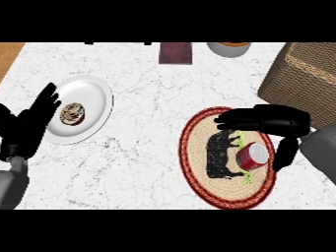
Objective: Pick the can from the placemat and place it in the basket
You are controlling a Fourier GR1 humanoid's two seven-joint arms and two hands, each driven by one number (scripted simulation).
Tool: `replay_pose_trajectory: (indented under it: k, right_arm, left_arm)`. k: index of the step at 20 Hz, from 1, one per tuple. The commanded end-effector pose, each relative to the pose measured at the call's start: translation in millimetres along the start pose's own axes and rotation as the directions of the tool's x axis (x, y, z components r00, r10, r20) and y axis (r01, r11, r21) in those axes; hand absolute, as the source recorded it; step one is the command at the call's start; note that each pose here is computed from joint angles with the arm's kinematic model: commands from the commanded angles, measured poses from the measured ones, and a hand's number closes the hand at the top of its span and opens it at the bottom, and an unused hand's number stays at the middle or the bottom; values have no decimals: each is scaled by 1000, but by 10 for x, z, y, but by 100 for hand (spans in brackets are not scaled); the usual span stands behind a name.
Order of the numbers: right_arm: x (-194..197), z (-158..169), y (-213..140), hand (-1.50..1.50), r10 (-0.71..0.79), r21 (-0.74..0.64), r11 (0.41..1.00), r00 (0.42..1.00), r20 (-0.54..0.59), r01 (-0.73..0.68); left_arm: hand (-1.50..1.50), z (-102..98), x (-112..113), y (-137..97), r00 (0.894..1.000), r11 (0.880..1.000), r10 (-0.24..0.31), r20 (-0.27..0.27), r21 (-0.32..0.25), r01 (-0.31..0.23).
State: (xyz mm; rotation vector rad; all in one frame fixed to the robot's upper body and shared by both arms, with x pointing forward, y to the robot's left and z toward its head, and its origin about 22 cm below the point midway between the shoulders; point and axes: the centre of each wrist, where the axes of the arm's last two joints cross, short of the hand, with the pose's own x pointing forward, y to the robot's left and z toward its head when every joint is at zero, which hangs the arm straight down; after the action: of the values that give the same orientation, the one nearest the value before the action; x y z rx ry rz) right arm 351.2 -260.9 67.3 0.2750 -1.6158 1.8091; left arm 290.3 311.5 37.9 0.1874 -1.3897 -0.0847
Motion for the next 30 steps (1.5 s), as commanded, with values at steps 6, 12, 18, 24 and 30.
replay_pose_trajectory:
  k: [6,12,18,24,30]
  right_arm:
    - [-184,84,36,-150,-7,66,998,999,42,4]
    - [-286,85,91,-150,-66,91,994,995,80,59]
    - [-279,152,185,-150,-76,120,991,989,130,61]
    - [-360,117,288,-150,-12,106,994,996,90,2]
    - [-419,50,444,-150,35,117,992,998,56,-42]
  left_arm:
    - [0,-41,-9,169,1000,1000,-6,-14,20,6]
    - [0,-43,-11,26,1000,1000,-16,0,6,16]
    - [0,-102,49,49,1000,1000,13,3,5,-13]
    - [0,-122,15,45,1000,1000,10,7,-2,-10]
    - [0,-86,19,73,1000,1000,14,9,12,-14]
